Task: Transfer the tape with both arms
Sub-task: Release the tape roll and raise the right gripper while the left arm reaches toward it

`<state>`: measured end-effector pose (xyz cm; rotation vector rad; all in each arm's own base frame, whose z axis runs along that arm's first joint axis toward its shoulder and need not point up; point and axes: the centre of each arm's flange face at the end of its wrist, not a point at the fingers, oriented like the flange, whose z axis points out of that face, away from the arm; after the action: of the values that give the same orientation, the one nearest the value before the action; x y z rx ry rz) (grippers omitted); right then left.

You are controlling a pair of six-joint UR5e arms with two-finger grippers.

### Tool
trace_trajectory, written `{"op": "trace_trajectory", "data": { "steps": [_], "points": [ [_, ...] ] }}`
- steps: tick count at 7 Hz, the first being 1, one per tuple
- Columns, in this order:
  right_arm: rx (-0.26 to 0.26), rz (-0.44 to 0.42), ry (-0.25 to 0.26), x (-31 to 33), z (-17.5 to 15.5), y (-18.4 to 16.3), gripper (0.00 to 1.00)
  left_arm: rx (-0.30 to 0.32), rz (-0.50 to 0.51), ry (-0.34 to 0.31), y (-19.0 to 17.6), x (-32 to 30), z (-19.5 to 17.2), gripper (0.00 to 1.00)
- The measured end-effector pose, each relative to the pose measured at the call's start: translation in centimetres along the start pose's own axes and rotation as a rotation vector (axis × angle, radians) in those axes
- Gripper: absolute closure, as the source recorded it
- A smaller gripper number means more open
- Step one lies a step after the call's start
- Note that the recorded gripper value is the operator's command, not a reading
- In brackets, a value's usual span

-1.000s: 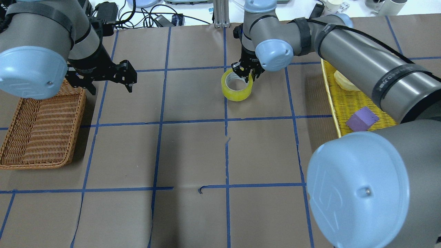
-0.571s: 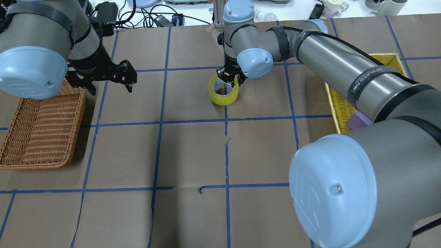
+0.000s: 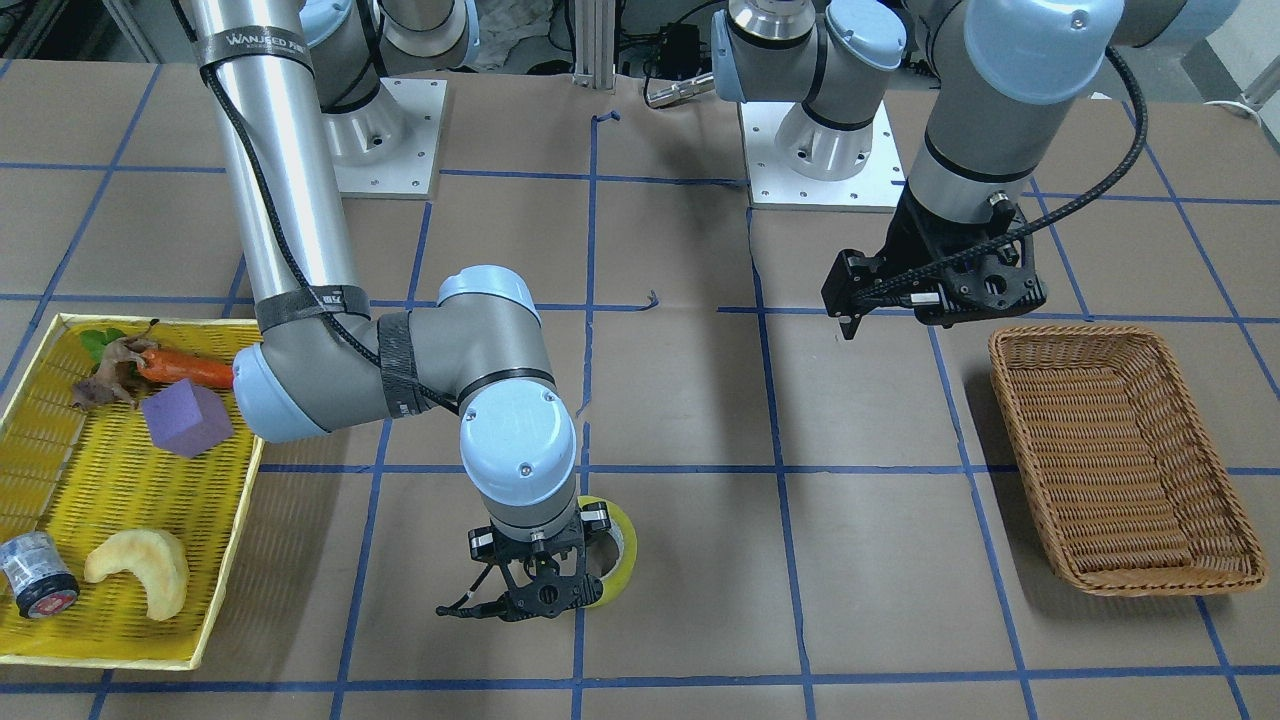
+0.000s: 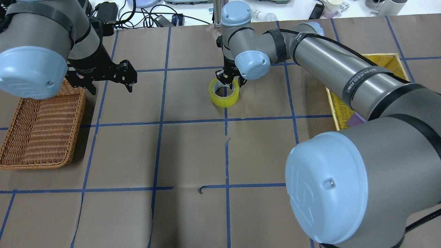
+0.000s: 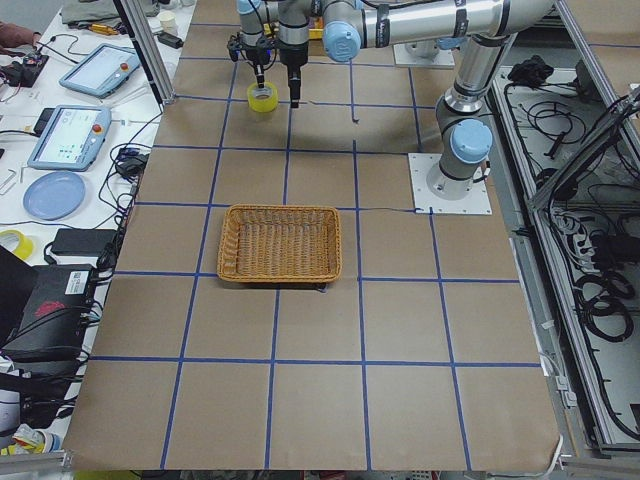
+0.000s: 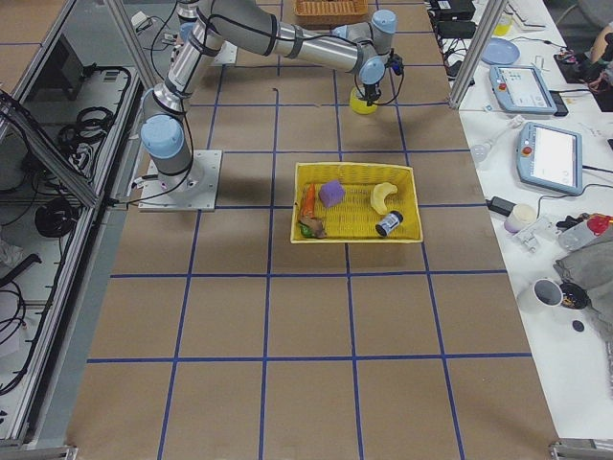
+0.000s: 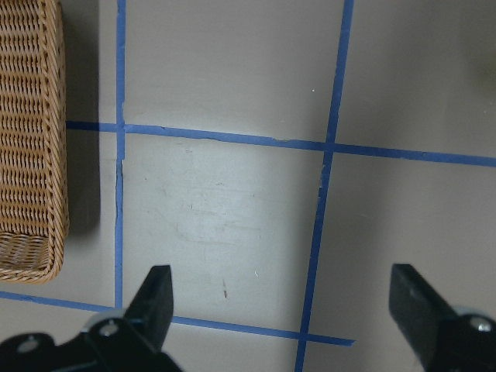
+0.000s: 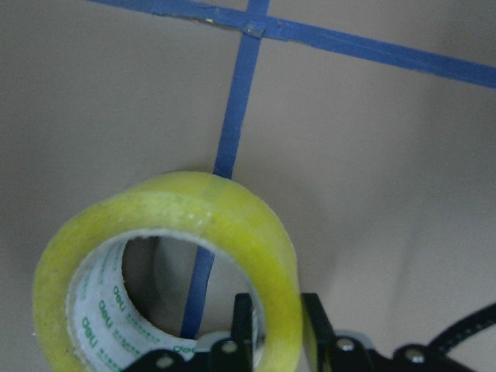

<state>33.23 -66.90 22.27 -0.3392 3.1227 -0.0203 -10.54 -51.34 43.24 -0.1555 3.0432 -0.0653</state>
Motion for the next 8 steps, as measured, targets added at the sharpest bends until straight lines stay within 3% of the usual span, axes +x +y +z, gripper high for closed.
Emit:
{"op": "trace_trajectory", "data": {
  "steps": [2, 5, 8],
  "points": [
    [0.038, 0.003, -0.002, 0.1, -2.0, -1.2, 0.0, 0.002, 0.0, 0.001, 0.0, 0.0, 0.0, 0.0],
    [0.077, 0.03, 0.025, 2.3, -11.3, -0.6, 0.0, 0.017, -0.006, 0.023, -0.5, 0.2, -0.4, 0.0],
    [0.039, 0.151, 0.033, 10.4, -22.0, 6.9, 0.0, 0.119, -0.051, 0.207, -5.1, 2.8, 3.2, 0.0]
  ]
}}
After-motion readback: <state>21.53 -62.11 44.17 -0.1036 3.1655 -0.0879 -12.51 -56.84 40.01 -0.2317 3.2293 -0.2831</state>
